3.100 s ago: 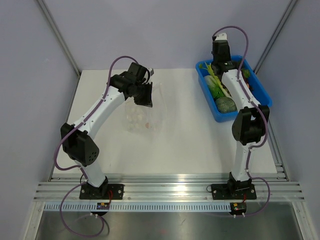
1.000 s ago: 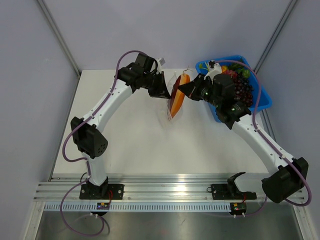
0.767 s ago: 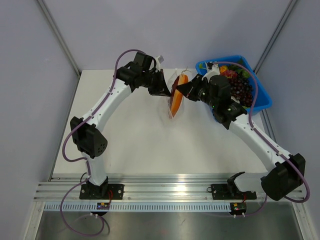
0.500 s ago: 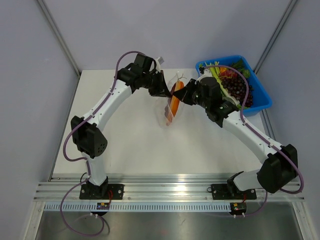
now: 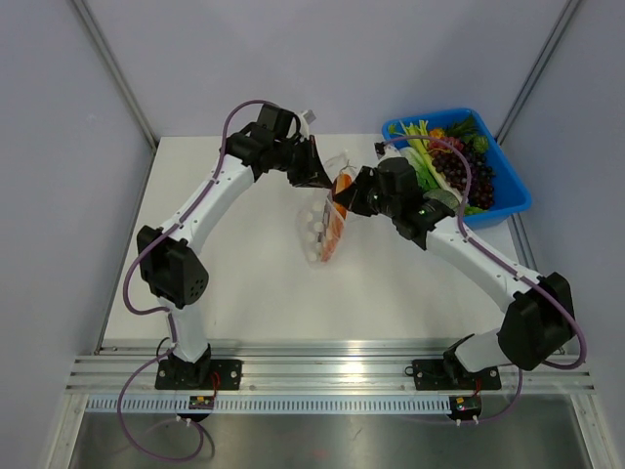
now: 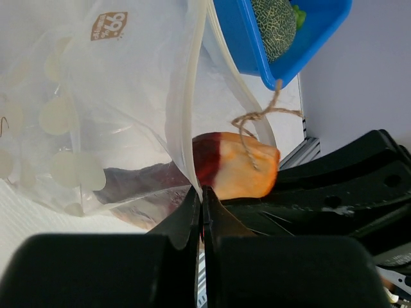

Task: Place the food in the zip-top bag and seal the zipper
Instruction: Place the fake food in the zipper food storage bag.

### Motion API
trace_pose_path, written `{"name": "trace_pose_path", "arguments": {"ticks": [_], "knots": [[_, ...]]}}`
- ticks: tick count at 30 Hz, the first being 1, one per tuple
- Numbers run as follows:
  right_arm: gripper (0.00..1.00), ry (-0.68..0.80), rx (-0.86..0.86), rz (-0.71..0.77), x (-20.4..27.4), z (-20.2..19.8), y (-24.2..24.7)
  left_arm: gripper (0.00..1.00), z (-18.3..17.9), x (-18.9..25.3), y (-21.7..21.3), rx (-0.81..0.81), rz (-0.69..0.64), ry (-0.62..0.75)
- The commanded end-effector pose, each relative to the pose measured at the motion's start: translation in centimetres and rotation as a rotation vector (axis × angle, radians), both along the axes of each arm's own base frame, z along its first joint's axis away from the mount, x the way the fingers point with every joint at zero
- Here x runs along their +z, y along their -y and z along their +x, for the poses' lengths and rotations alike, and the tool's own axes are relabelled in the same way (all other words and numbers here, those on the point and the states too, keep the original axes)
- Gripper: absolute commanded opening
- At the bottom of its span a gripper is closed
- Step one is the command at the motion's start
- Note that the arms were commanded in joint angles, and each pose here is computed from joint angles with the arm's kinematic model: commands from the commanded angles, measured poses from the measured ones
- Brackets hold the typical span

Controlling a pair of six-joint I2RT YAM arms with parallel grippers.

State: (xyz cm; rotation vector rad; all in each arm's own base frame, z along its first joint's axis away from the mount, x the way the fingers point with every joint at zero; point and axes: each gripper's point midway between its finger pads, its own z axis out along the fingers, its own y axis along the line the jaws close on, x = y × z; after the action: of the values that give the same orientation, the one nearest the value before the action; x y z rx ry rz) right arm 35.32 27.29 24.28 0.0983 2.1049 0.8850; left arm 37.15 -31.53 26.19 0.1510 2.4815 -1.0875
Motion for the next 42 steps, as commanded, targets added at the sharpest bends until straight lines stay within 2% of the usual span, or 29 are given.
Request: {"name": "trace_pose_path", "arguments": {"ticks": [1, 2, 3, 4, 6, 11, 15, 17, 22, 27, 36, 42], "knots": [[0.02, -0.032, -0.004, -0.051, -1.6, 0.2, -0.1, 0.0, -0.1, 4.9, 0.3, -0.024, -0.102, 0.113], [0.08, -0.041, 0.0, -0.058, -1.8, 0.2, -0.3, 0.0, -0.2, 4.9, 0.4, -0.031, -0.107, 0.111], [0.31, -0.049, 0.005, -0.067, -2.0, 0.4, -0.3, 0.0, -0.4, 4.8, 0.6, -0.044, -0.116, 0.101], [0.37, -0.048, 0.009, -0.068, -1.9, 0.4, -0.4, 0.0, -0.5, 4.7, 0.6, -0.051, -0.116, 0.098], [0.42, -0.048, 0.012, -0.078, -1.5, 0.2, -0.2, 0.0, -0.7, 4.6, 0.6, -0.058, -0.115, 0.099], [0.58, 0.037, 0.028, -0.058, 3.5, -0.8, 0.4, 0.0, -0.8, 3.2, 0.0, -0.049, -0.075, 0.084], [0.62, 0.123, -0.019, -0.082, 7.3, -2.1, 2.9, 0.0, -0.7, 2.4, -0.1, -0.042, -0.059, 0.077], [0.66, 0.139, -0.103, -0.128, 7.3, -1.7, 4.7, 0.0, -0.6, 1.8, -0.1, -0.041, -0.052, 0.066], [0.71, 0.09, -0.207, -0.283, 4.0, -0.9, 7.4, 0.0, -0.6, 1.5, -0.1, -0.04, -0.054, 0.058], [0.7, 0.013, -0.2, -0.318, -0.2, -1.2, 7.4, 0.0, -0.8, 2.1, -0.3, -0.034, -0.053, 0.072], [0.7, -0.098, -0.122, -0.266, -4.5, -1.2, 5.2, 0.0, -1.4, 2.3, -0.9, -0.032, -0.038, 0.089], [0.62, -0.128, -0.131, -0.106, -4.4, -1.2, 5.7, 0.0, -1.7, 2.8, -1.2, -0.033, -0.037, 0.099]]}}
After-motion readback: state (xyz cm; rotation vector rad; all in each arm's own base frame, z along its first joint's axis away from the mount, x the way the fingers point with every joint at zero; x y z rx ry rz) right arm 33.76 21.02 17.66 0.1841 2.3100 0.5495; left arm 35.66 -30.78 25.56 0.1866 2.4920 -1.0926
